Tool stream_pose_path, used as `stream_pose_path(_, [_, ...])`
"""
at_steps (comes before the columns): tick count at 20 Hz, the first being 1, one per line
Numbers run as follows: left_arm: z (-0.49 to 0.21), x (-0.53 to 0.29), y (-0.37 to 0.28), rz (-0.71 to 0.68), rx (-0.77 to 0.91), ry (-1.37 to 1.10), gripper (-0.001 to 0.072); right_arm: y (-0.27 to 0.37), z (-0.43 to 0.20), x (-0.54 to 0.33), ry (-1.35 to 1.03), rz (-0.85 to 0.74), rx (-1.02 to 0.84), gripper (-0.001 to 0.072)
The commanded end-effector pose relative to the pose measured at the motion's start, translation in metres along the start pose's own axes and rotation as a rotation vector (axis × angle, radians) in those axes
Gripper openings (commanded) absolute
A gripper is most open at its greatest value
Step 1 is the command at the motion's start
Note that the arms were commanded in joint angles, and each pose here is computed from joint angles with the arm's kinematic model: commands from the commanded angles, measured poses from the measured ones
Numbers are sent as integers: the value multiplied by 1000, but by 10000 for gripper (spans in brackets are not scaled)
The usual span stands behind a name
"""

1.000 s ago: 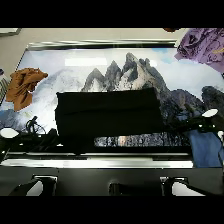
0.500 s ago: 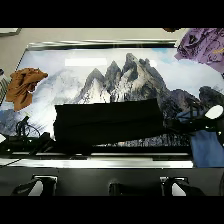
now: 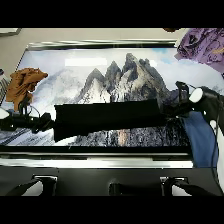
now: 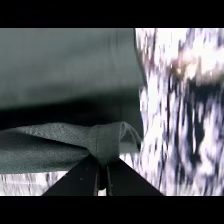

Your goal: Fold the clothes and pants, and hang the long-sleeved shirts on hangers.

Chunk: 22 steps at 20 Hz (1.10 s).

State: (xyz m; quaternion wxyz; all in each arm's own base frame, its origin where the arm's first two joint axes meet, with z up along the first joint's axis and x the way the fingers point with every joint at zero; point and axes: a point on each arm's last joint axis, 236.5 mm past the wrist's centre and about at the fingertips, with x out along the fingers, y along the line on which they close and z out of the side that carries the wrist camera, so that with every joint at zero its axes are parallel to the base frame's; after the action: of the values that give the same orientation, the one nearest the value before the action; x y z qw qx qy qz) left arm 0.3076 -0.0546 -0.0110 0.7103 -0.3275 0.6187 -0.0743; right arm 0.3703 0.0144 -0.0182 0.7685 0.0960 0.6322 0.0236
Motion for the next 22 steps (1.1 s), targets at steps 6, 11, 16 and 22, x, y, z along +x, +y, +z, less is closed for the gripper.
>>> stream_pose_path(6, [99, 38, 7, 9, 65, 30, 14, 15, 68, 45, 17, 67, 8, 32])
stream_pose_path(11, [140, 67, 3, 9, 120, 42, 14, 16, 72, 78, 50, 93, 30, 33])
stream_pose_path(16, [146, 100, 5, 12, 130, 92, 15, 15, 75, 98, 48, 104, 52, 34])
stream_pose_path(22, [146, 105, 0, 11, 138, 93, 242, 19, 80, 86, 58, 127, 127, 437])
